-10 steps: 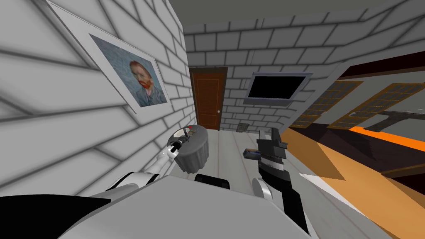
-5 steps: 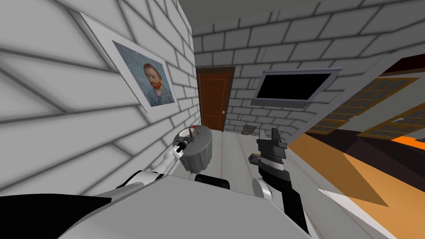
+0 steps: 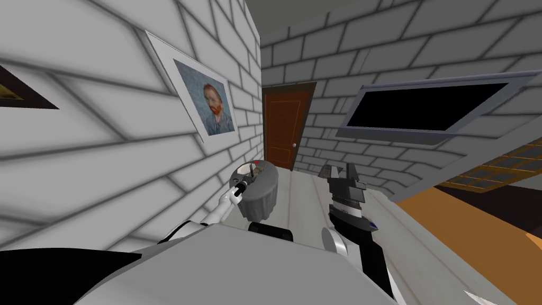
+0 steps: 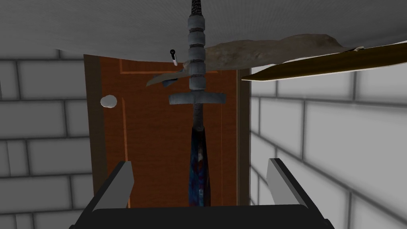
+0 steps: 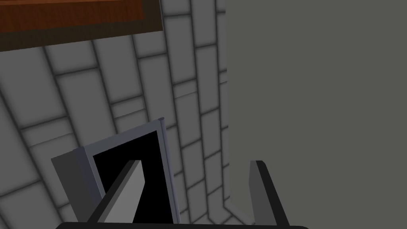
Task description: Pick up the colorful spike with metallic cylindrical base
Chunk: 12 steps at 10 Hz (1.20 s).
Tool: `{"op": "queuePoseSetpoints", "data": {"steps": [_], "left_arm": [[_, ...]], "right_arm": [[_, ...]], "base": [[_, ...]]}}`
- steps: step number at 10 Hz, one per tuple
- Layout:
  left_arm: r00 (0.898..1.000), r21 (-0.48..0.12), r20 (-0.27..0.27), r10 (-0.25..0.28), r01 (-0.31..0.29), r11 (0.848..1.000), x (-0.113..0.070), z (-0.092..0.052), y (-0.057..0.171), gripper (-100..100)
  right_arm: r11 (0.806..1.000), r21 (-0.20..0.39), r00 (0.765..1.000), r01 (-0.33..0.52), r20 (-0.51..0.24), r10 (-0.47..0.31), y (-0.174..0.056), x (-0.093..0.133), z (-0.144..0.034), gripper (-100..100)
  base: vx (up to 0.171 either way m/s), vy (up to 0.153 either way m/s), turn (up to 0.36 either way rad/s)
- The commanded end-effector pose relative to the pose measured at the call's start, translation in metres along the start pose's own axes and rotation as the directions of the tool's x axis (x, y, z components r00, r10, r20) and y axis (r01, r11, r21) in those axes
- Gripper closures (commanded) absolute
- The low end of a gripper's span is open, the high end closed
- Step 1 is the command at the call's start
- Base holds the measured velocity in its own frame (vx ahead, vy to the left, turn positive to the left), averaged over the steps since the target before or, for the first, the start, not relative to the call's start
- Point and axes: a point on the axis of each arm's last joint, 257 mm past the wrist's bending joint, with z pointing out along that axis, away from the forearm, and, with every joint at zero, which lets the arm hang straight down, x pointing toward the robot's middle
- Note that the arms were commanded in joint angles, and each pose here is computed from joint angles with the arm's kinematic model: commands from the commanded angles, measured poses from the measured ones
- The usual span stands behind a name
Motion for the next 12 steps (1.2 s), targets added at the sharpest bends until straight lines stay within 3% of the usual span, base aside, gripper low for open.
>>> {"op": "queuePoseSetpoints", "data": {"steps": [1,2,4,6,8,9,11,12], "left_arm": [[1.0,0.05,0.002,0.018,-0.018,0.999,-0.005,0.006,-0.047,-100],[1.0,0.047,-0.019,0.014,-0.013,0.999,0.006,0.005,-0.047,-100],[1.0,0.059,0.005,0.019,-0.019,0.998,-0.006,0.006,-0.053,-100],[0.999,0.128,0.027,0.045,-0.048,0.991,-0.019,0.009,-0.118,-100],[0.999,0.132,0.027,0.037,-0.041,0.99,-0.019,0.009,-0.122,-100],[0.998,0.166,0.042,0.044,-0.05,0.985,-0.028,0.009,-0.156,-100],[0.999,0.159,0.038,0.038,-0.044,0.986,-0.026,0.007,-0.151,-100],[0.998,0.161,0.039,0.041,-0.046,0.986,-0.026,0.007,-0.152,100]], "right_arm": [[1.0,0.0,1.0,0.0,0.0,0.0,0.0,0.0,0.0,0],[1.0,0.0,1.0,0.0,0.0,0.0,0.0,0.0,0.0,0],[1.0,0.0,1.0,0.0,0.0,0.0,0.0,0.0,0.0,0],[1.0,0.0,1.0,0.0,0.0,0.0,0.0,0.0,0.0,0],[1.0,0.0,1.0,0.0,0.0,0.0,0.0,0.0,0.0,0],[1.0,0.0,1.0,0.0,0.0,0.0,0.0,0.0,0.0,0],[1.0,0.0,1.0,0.0,0.0,0.0,0.0,0.0,0.0,0],[1.0,0.0,1.0,0.0,0.0,0.0,0.0,0.0,0.0,0]], "base": [[0.09,0.09,0.429],[0.079,0.066,0.161],[0.021,0.018,-0.022],[0.065,0.031,0.31],[0.017,-0.005,0.091],[0.026,0.017,0.201],[0.007,-0.006,0.06],[0.001,0.001,0.01]]}}
